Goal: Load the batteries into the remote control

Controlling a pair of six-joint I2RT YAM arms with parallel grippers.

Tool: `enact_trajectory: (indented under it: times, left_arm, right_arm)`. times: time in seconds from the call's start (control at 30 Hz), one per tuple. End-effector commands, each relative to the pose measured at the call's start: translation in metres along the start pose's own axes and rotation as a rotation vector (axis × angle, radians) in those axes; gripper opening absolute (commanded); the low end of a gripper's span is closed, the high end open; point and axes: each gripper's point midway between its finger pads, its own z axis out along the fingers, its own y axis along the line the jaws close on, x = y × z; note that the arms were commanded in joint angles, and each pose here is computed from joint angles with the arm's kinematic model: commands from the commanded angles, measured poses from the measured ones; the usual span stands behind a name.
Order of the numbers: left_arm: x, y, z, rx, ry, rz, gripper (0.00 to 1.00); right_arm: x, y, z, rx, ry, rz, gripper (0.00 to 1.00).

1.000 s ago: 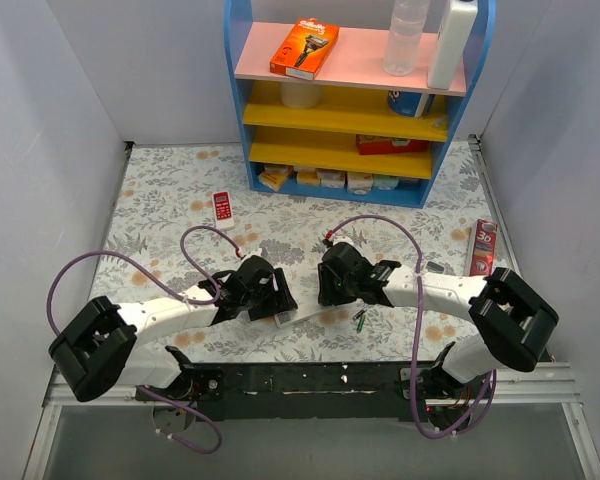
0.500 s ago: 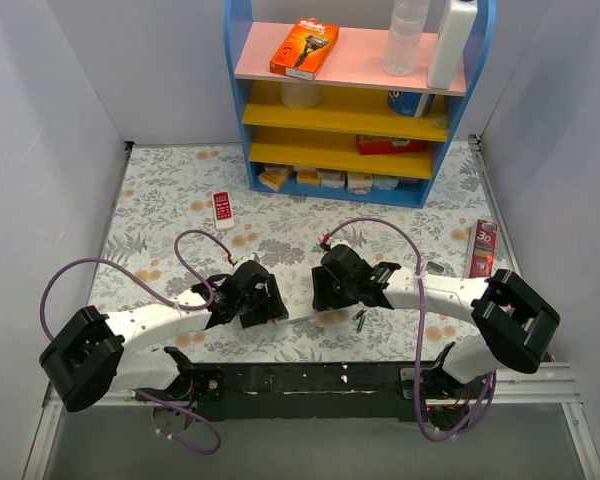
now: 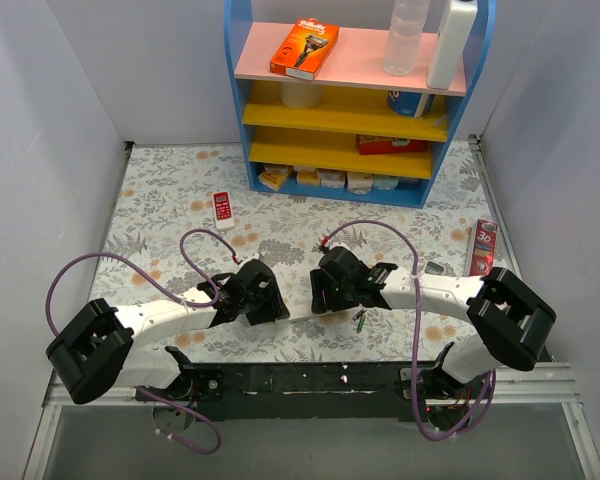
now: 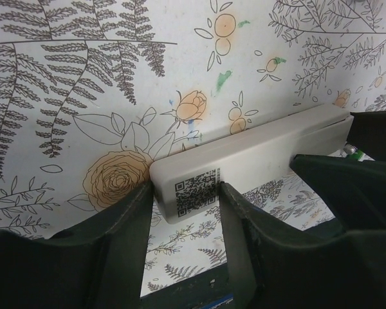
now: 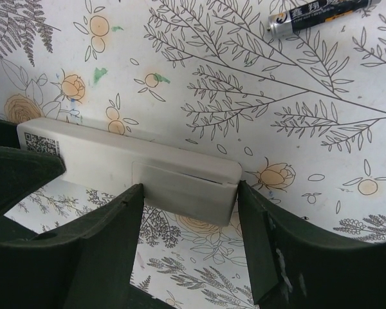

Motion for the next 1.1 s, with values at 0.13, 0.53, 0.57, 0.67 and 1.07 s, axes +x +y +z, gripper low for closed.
enact_trajectory:
  times: [0.13,0.53,0.57,0.67,1.07]
  left_arm:
    - [0.019,0.02,0.008,-0.063,0.055,0.017,0.38]
    - [0.021,0.024,0.01,-0.069,0.06,0.015,0.3]
    - [0.021,0.024,0.01,-0.068,0.058,0.015,0.28]
    - [0.022,0.027,0.01,-0.074,0.058,0.011,0.27]
    - [0.022,0.037,0.01,-0.113,0.047,0.007,0.23]
  right_arm:
    - [-0.001,0.01,0.007,-0.004,0.012,0.015,0.66]
    - [0.029,0.0,0.02,0.058,0.143,-0.018,0.63]
    - [0.032,-0.001,0.021,0.062,0.153,-0.022,0.62]
    - [0.04,-0.006,0.025,0.085,0.187,-0.035,0.59]
    - [0.059,-0.039,0.021,0.207,0.243,-0.076,0.5]
